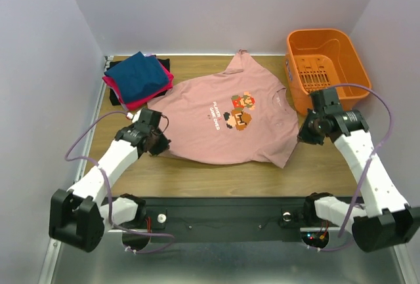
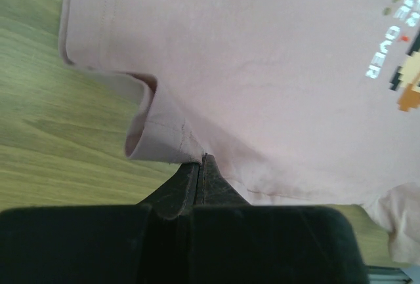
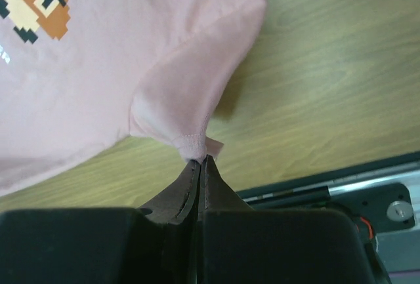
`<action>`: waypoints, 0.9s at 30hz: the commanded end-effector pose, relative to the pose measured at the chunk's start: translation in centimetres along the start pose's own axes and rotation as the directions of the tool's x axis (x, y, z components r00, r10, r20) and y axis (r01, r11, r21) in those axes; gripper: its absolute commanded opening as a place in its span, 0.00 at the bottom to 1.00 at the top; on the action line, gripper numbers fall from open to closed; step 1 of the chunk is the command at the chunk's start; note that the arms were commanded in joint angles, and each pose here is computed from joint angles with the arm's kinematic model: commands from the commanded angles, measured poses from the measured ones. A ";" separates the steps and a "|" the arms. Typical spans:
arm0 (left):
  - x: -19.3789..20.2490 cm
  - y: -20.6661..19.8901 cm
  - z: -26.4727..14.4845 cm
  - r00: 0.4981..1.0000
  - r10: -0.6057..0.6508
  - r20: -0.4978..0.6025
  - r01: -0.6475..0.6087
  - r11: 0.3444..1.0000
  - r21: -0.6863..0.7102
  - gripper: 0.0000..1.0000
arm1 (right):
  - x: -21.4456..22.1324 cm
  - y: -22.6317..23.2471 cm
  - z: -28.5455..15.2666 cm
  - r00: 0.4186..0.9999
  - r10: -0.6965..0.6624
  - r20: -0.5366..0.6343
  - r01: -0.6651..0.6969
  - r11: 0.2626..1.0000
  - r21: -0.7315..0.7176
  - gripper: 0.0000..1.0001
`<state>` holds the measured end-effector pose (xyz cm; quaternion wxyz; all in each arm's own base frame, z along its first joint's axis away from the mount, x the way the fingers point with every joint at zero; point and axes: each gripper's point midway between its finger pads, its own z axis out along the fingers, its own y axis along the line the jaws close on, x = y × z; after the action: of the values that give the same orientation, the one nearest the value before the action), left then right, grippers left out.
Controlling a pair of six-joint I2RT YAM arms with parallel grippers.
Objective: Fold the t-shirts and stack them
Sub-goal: Fold the tshirt
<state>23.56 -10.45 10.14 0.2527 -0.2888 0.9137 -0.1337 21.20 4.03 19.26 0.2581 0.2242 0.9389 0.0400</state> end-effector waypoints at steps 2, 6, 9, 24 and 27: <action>-3.2 -1.4 0.8 0.997 0.036 0.064 -0.036 0.999 -0.009 0.00 | -4.6 2.9 2.1 0.995 -0.021 0.100 0.025 0.999 -0.037 0.00; -4.5 -1.3 1.5 0.997 0.030 0.065 -0.029 0.999 -0.019 0.00 | -6.9 4.9 4.4 0.993 -0.048 0.111 0.054 0.997 -0.049 0.00; -5.1 -1.3 2.0 0.998 0.021 0.057 -0.020 1.000 -0.022 0.00 | -8.6 6.0 5.8 0.991 -0.072 0.114 0.076 0.996 -0.037 0.00; -7.4 -1.1 4.1 0.999 -0.034 0.024 0.034 0.999 -0.029 0.00 | -15.7 10.7 11.6 0.972 -0.181 0.151 0.183 0.983 0.000 0.01; -7.9 -0.8 4.4 0.999 -0.042 0.029 0.043 0.998 -0.035 0.00 | -16.9 11.7 12.5 0.968 -0.192 0.158 0.195 0.981 -0.003 0.00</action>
<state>30.22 -7.07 8.23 0.2353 -0.3209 0.9113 -0.1059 42.18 6.63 16.08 0.2868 0.1414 0.9475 0.0065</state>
